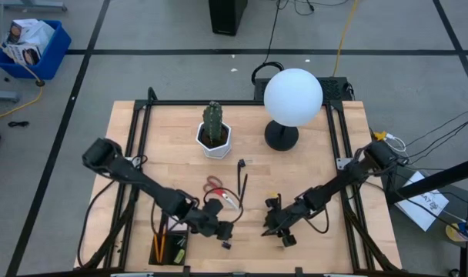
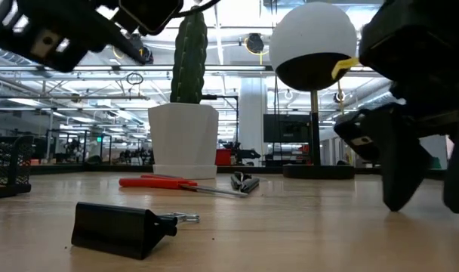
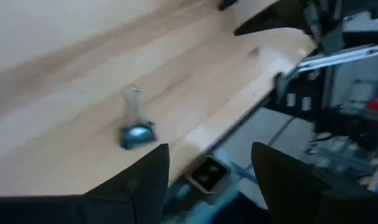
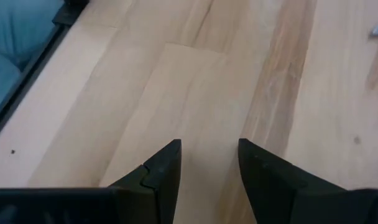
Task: Pick and place office supplies into organizer
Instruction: Put the bottom binder clip in the desk organizer
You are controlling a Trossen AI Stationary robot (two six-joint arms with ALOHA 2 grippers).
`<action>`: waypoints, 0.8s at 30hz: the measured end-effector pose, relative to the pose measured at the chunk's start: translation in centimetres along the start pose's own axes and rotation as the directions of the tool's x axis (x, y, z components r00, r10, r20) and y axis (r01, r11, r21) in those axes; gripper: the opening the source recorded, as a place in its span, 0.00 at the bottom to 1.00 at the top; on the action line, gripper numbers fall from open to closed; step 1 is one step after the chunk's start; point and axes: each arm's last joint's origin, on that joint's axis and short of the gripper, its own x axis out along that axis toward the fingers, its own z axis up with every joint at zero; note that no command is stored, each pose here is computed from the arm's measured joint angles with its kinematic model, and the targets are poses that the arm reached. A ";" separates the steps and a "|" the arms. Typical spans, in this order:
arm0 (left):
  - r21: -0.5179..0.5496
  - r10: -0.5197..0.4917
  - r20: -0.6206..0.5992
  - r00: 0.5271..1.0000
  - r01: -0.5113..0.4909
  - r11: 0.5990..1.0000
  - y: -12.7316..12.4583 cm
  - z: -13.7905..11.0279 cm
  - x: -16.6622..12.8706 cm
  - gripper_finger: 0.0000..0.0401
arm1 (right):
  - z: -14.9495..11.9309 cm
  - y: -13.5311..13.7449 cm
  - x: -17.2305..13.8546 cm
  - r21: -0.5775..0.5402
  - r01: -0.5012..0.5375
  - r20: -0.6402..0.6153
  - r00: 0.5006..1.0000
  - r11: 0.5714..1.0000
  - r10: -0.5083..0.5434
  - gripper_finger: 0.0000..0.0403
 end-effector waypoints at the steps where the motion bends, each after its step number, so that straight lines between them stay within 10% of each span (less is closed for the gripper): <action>1: -0.019 -0.008 0.002 1.000 0.008 1.000 -0.2 -0.2 0.1 0.59 | -0.6 -0.1 -0.1 0.012 0.004 -0.003 1.000 1.000 -0.004 0.38; 11: -0.078 0.121 -0.003 0.993 -0.120 0.990 -0.9 -2.2 4.5 0.53 | -7.4 -1.8 -1.6 0.162 -0.059 0.089 0.995 0.985 0.045 0.38; 24: -0.139 0.388 0.011 0.922 -0.383 0.913 -2.1 -1.4 4.6 0.51 | -10.5 -2.7 -4.3 0.077 -0.123 0.268 0.958 0.989 0.098 0.38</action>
